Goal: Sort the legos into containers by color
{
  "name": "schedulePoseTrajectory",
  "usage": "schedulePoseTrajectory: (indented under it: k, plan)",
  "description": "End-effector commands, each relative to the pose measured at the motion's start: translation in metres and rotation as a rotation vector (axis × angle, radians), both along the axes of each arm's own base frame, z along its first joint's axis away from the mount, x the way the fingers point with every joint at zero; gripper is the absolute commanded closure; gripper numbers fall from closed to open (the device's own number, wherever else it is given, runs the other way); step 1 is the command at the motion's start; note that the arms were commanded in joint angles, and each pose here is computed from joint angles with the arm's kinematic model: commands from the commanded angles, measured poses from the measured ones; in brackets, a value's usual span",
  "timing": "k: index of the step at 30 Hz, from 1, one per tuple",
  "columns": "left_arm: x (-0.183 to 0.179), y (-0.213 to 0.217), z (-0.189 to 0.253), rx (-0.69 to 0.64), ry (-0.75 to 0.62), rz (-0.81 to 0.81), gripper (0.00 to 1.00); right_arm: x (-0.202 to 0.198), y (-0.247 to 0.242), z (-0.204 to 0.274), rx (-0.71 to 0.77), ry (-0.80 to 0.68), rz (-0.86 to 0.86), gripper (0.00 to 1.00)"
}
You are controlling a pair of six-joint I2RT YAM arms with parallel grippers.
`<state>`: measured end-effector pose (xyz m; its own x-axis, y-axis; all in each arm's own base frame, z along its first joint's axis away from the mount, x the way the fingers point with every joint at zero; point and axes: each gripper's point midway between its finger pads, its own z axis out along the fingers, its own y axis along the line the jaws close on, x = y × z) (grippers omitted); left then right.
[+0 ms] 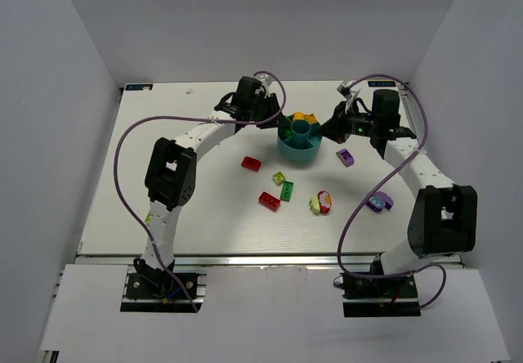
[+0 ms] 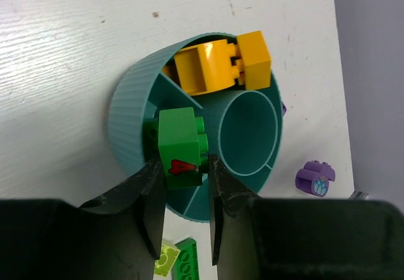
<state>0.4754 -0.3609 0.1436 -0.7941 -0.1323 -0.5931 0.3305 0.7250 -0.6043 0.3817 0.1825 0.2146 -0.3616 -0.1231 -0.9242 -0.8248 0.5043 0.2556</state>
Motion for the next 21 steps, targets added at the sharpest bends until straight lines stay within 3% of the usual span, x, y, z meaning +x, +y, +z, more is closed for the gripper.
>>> schedulePoseTrajectory:
  k: [1,9,15,18,19,21]
  plan:
    - [0.005,0.0,0.018,0.013,-0.043,0.007,0.66,-0.006,-0.001,0.008,0.008,-0.024,0.013,0.95]
    - [0.009,-0.003,0.021,0.012,-0.049,0.005,0.46,-0.006,-0.001,0.008,0.01,-0.022,0.019,0.94]
    - [0.009,-0.003,0.027,0.007,-0.059,0.007,0.45,-0.008,-0.001,0.006,0.0,-0.027,0.035,0.92]
    - [0.011,0.001,0.044,0.004,-0.096,0.028,0.46,-0.025,0.006,0.009,-0.007,-0.086,0.171,0.68]
    - [0.011,0.003,0.049,0.009,-0.106,0.035,0.47,-0.037,0.011,0.013,0.012,-0.106,0.247,0.52]
    - [0.013,0.013,0.067,0.025,-0.15,0.069,0.51,-0.054,0.016,0.006,-0.03,-0.178,0.365,0.39]
